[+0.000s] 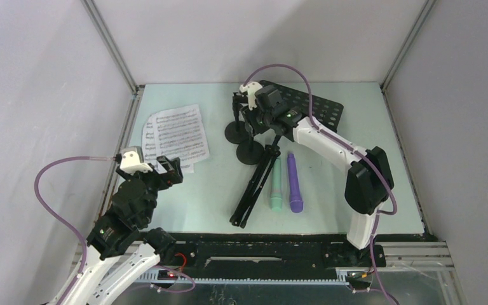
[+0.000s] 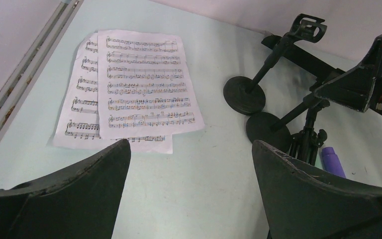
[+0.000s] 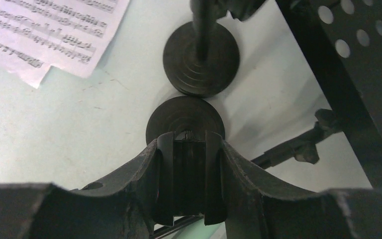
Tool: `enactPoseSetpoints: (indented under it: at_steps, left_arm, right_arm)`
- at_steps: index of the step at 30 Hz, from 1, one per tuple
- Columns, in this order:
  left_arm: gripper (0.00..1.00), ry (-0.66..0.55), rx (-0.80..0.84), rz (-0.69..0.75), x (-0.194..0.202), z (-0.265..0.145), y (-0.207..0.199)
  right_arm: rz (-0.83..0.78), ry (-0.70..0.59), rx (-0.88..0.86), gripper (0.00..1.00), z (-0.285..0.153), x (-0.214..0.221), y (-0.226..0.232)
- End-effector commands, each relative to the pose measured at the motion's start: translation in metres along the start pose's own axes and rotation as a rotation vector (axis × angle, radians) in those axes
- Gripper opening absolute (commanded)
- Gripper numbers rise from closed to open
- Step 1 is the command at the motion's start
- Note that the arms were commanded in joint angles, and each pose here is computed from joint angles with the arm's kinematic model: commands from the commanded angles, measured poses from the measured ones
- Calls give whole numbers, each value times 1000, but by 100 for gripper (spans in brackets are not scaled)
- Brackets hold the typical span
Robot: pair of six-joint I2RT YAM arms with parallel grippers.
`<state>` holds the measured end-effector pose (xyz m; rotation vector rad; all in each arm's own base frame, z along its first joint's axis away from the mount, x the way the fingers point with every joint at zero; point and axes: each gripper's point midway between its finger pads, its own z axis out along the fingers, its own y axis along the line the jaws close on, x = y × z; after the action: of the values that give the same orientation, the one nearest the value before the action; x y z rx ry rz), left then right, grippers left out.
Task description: Pack up the instrument practice props
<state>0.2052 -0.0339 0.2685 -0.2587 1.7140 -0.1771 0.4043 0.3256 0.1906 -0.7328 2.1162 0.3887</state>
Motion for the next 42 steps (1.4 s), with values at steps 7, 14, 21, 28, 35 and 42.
enactPoseSetpoints:
  at_steps: [7, 14, 21, 28, 35, 42]
  left_arm:
    - [100, 1, -17, -13, 2, 4, 1]
    - [100, 4, -19, -10, 3, 5, 1]
    - [100, 4, -18, -11, 3, 5, 1]
    - [100, 3, -21, -11, 3, 5, 2]
    - [100, -5, -38, -15, 0, 4, 5]
    - [100, 18, -39, 1, 4, 8, 2]
  right_arm:
    - [21, -117, 257, 29, -16, -44, -65]
    - [6, -132, 277, 37, -11, -49, -73]
    - [-23, -119, 135, 71, 1, -43, -39]
    - [-9, -187, 114, 95, -21, -68, -33]
    - [117, -276, 60, 100, -74, -91, -28]
    - [380, -168, 80, 100, -131, -53, -30]
